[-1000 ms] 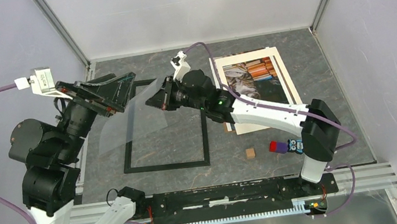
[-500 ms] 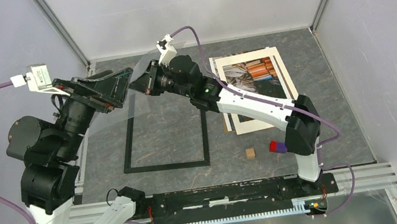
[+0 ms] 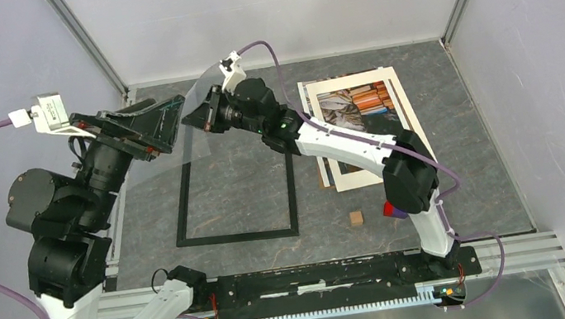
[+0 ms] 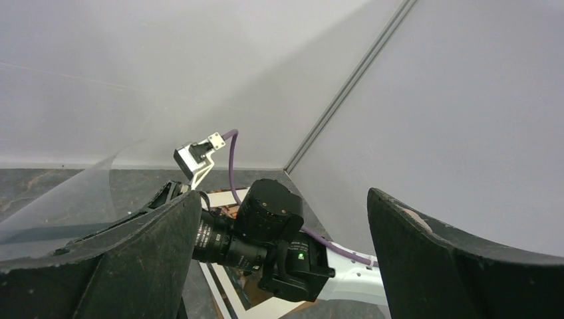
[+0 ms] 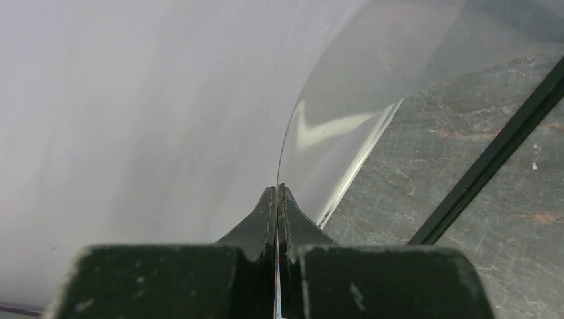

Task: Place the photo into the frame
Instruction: Place the photo frame item in the photo frame.

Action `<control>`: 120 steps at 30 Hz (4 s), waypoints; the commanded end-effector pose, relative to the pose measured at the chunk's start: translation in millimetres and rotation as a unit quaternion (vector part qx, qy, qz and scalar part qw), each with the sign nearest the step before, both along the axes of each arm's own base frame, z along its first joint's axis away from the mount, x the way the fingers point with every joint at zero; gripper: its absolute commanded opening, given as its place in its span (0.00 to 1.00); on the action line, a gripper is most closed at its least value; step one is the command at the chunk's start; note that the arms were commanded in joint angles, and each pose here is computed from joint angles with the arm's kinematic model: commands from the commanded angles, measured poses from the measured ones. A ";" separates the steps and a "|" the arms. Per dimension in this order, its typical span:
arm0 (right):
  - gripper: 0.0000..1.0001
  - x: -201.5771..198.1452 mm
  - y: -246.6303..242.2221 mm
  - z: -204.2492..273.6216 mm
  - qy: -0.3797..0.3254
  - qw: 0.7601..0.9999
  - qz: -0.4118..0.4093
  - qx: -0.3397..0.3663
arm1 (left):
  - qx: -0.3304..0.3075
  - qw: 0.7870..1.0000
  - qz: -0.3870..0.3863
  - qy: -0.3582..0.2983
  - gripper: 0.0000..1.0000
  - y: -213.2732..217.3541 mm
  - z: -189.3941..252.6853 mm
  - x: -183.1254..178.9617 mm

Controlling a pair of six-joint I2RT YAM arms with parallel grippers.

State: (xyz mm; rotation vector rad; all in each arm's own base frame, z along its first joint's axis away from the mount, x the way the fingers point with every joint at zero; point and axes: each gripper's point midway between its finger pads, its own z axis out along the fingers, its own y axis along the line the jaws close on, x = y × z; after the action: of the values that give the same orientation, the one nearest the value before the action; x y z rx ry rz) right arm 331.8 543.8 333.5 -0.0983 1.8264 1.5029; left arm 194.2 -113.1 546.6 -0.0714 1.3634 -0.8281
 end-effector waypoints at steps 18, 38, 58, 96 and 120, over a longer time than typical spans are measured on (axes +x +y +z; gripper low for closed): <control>0.00 -46.3 -95.0 -140.3 0.026 0.999 -0.042 -0.012 | 0.051 0.997 0.002 0.054 1.00 -32.4 -89.6 70.5; 0.00 -55.0 -127.5 -209.0 0.081 0.993 -0.083 -0.027 | 0.104 0.988 -0.013 0.117 1.00 -46.6 -151.3 92.6; 0.00 -69.5 -138.7 -235.9 0.111 0.991 -0.066 -0.025 | 0.097 0.987 -0.009 0.125 1.00 -41.1 -153.4 96.0; 0.00 -77.9 -145.1 -259.4 0.162 0.983 -0.082 -0.014 | 0.091 0.988 -0.017 0.124 1.00 -43.5 -152.0 93.9; 0.30 -63.1 -139.3 -260.8 0.160 0.985 -0.036 -0.055 | 0.089 0.988 -0.024 0.126 1.00 -46.5 -153.7 93.7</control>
State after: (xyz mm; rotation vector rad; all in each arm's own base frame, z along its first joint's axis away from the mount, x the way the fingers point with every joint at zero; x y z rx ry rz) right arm 259.9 405.4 54.9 0.1636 2.1759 1.4056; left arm 288.5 -156.7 382.9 -0.0391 1.7178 -0.7369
